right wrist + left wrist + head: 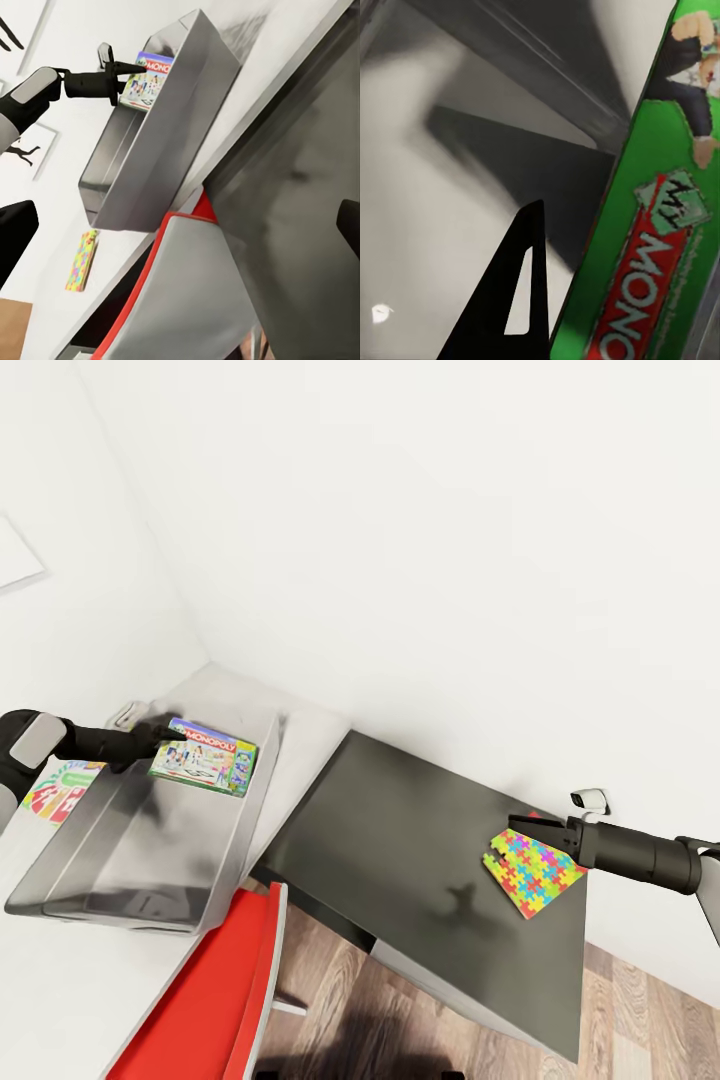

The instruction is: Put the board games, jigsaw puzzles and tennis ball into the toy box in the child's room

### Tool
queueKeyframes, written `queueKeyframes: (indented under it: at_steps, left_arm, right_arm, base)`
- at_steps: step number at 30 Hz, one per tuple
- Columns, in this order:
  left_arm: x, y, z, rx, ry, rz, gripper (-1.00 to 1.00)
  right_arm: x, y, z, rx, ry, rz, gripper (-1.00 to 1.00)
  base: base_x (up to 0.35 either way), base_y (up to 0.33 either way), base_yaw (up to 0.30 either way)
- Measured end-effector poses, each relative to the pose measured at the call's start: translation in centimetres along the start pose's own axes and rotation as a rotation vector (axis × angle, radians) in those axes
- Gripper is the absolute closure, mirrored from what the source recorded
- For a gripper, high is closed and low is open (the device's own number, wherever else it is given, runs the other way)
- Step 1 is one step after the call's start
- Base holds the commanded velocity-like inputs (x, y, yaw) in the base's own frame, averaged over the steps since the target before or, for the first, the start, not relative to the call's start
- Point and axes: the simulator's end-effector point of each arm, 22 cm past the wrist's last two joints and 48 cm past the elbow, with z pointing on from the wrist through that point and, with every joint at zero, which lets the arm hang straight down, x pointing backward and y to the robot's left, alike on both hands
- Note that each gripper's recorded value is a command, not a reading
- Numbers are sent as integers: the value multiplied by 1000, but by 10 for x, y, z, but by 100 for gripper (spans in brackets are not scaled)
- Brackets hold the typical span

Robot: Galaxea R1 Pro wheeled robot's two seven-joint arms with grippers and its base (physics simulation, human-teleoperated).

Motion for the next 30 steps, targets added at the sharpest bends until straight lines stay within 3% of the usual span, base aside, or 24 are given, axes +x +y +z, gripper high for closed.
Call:
queueKeyframes:
  at_steps: [1,2,3,30]
  left_arm:
    - [0,0,0,0,0,0,100]
    - [0,0,0,1,0,-1,-100]
    - [1,5,1,-22,3,13,-100]
    - [0,5,1,-21,2,13,-100]
  right_arm:
    - [0,0,0,0,0,0,-100]
    - [0,0,0,0,0,0,-100]
    - [0,-1,0,0,1,1,-100]
    - [1,-1,0,1,1,2,-100]
  base:
    - [0,0,0]
    - [0,0,0]
    - [0,0,0]
    - [0,0,0]
